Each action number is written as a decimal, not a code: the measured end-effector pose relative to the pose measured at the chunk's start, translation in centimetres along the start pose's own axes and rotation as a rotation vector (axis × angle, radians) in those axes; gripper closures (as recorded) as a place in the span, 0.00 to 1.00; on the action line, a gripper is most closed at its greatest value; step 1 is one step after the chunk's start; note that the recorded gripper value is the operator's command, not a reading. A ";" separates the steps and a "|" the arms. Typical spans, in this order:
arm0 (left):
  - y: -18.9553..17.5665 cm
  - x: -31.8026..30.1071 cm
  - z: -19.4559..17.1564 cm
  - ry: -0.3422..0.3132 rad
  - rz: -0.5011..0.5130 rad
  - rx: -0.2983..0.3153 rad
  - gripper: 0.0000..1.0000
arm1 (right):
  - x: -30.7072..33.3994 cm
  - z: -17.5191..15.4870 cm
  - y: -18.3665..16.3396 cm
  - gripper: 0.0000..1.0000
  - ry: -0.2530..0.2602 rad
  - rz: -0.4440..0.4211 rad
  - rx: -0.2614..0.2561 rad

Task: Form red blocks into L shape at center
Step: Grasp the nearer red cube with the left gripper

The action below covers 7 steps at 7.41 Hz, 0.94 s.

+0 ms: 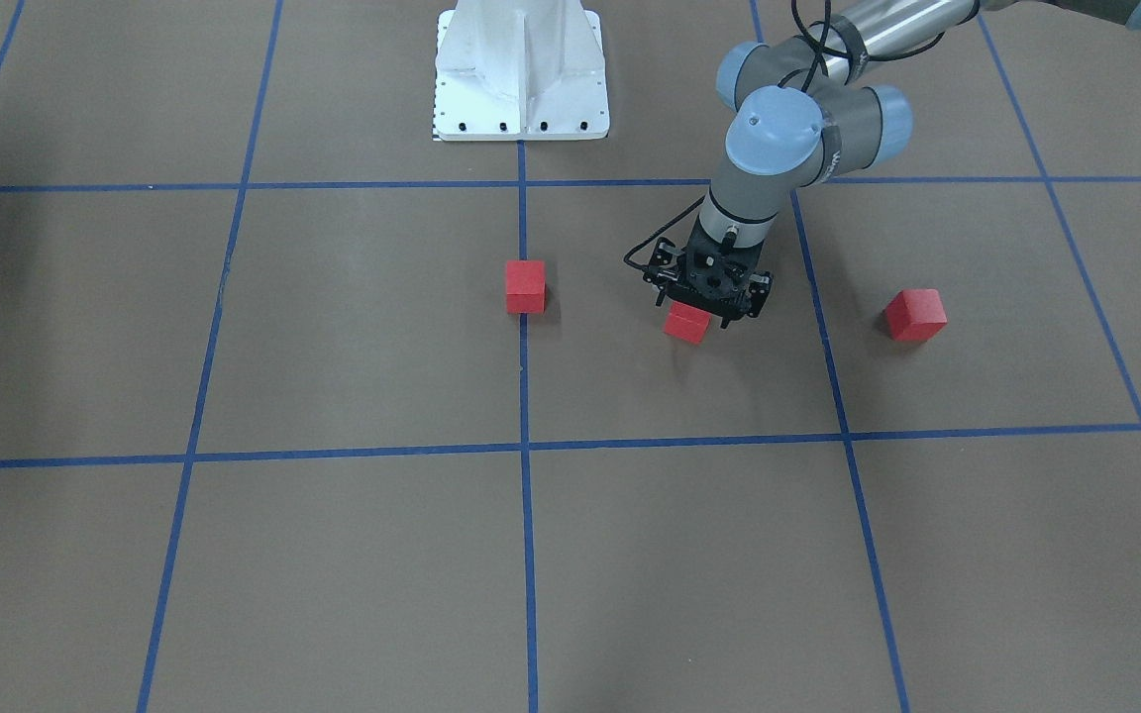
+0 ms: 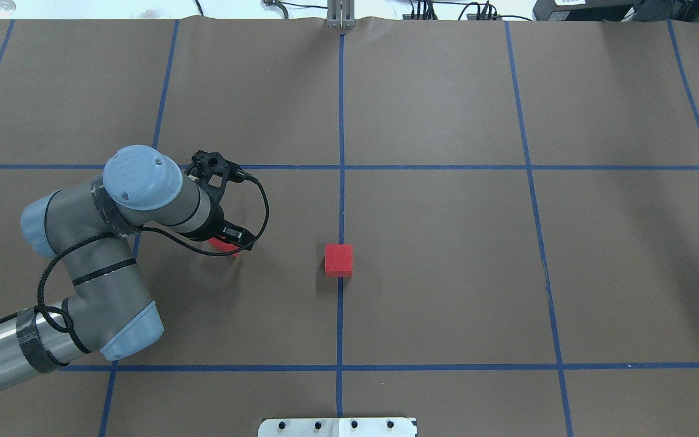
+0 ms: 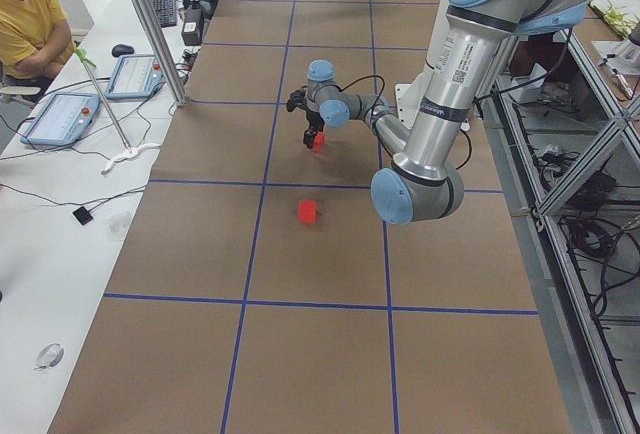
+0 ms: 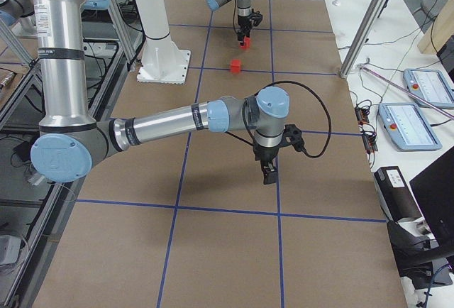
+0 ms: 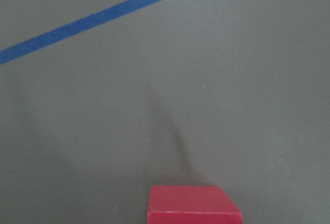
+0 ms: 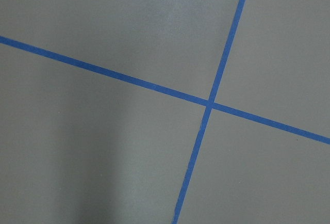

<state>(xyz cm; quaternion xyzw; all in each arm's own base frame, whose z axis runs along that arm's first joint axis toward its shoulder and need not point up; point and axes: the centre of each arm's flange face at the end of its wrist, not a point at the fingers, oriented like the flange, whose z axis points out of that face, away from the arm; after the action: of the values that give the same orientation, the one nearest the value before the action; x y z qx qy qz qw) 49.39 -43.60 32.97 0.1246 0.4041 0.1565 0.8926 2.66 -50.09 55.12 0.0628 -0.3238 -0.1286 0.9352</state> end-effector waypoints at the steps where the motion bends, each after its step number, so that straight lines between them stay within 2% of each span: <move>1: 0.1 0.3 0.3 0.001 -0.006 -0.004 0.10 | 0.0 0.0 0.0 0.00 0.000 0.000 -0.001; 7: 0.2 0.8 1.0 -0.001 -0.005 -0.016 0.14 | 0.0 0.1 0.1 0.00 0.000 0.002 -0.002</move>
<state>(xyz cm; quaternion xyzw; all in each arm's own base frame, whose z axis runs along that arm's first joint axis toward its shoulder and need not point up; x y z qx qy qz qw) 50.61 -43.22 33.18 0.1165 0.4027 0.1572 0.8942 2.66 -50.04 55.22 0.0618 -0.3239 -0.1280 0.9354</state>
